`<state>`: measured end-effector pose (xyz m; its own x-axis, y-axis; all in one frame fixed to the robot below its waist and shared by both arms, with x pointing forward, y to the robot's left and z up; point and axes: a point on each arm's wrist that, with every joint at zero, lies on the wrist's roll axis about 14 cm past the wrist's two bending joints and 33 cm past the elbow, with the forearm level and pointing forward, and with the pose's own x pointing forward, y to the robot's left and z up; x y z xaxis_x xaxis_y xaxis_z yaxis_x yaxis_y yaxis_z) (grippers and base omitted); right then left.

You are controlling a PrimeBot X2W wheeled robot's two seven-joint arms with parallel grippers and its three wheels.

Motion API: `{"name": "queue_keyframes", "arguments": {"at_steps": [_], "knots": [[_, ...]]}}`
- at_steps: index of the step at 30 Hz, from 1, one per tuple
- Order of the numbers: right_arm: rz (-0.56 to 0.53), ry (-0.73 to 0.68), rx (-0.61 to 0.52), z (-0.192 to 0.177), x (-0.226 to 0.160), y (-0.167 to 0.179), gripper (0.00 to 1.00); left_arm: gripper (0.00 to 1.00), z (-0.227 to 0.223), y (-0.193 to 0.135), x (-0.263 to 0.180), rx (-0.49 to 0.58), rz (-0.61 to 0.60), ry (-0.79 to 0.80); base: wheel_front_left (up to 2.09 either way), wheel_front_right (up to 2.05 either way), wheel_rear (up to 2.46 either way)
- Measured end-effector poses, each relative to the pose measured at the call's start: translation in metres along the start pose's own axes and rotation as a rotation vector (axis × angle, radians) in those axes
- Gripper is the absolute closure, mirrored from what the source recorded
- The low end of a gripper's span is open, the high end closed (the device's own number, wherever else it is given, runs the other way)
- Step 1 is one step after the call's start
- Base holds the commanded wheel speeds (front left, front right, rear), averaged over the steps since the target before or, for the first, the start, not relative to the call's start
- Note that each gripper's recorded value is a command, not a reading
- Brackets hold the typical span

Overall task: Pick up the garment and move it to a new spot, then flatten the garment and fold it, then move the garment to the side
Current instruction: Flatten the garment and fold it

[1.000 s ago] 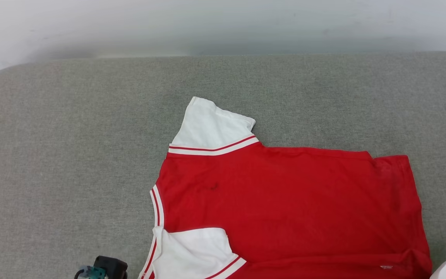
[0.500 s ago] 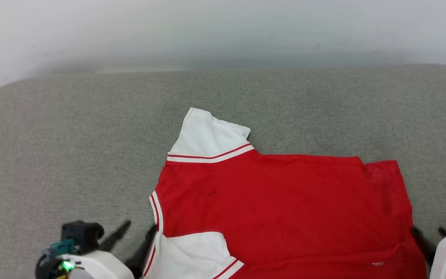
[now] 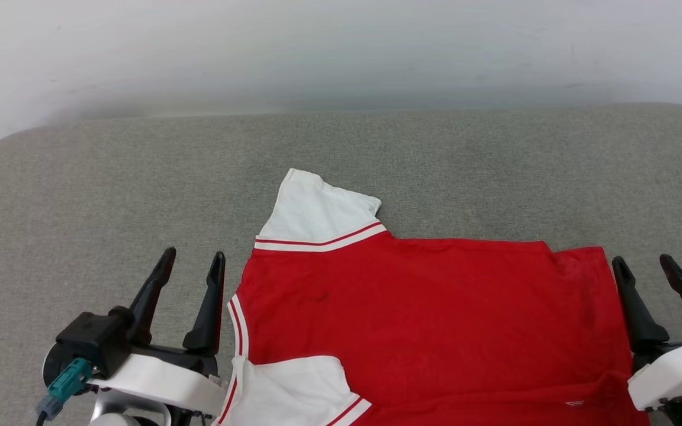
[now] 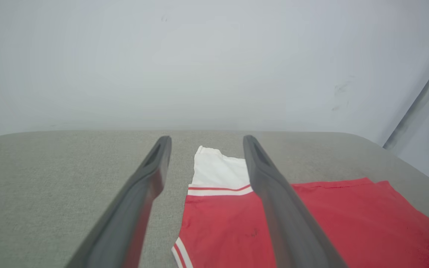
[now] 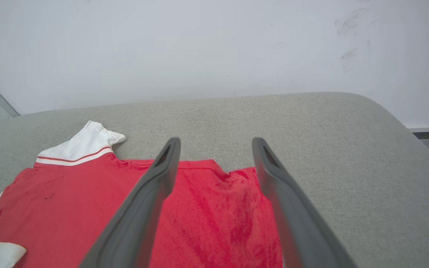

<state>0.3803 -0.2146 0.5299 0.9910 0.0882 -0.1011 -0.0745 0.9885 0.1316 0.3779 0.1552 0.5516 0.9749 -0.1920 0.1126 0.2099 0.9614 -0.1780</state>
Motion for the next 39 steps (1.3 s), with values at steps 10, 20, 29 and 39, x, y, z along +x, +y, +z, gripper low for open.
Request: {"name": "queue_keyframes", "arguments": {"at_steps": [10,20,29,39], "knots": [[0.024,-0.201,-0.007,0.015,0.006,0.015,0.0,0.0,-0.01,-0.01,0.018,-0.018,-0.06,-0.036,0.0,0.0,0.0],[-0.022,-0.183,0.014,-0.003,0.026,0.004,0.0,0.0,-0.036,-0.006,0.1,0.102,-0.25,0.131,0.0,0.0,0.0],[-0.066,-0.129,0.019,-0.03,0.041,-0.007,0.0,0.0,-0.094,0.018,0.177,0.272,-0.333,0.65,0.0,0.0,0.0],[-0.149,-0.037,0.022,-0.065,0.039,-0.027,0.0,0.0,-0.151,0.027,0.195,0.261,-0.347,1.116,0.0,0.0,0.0]]}}
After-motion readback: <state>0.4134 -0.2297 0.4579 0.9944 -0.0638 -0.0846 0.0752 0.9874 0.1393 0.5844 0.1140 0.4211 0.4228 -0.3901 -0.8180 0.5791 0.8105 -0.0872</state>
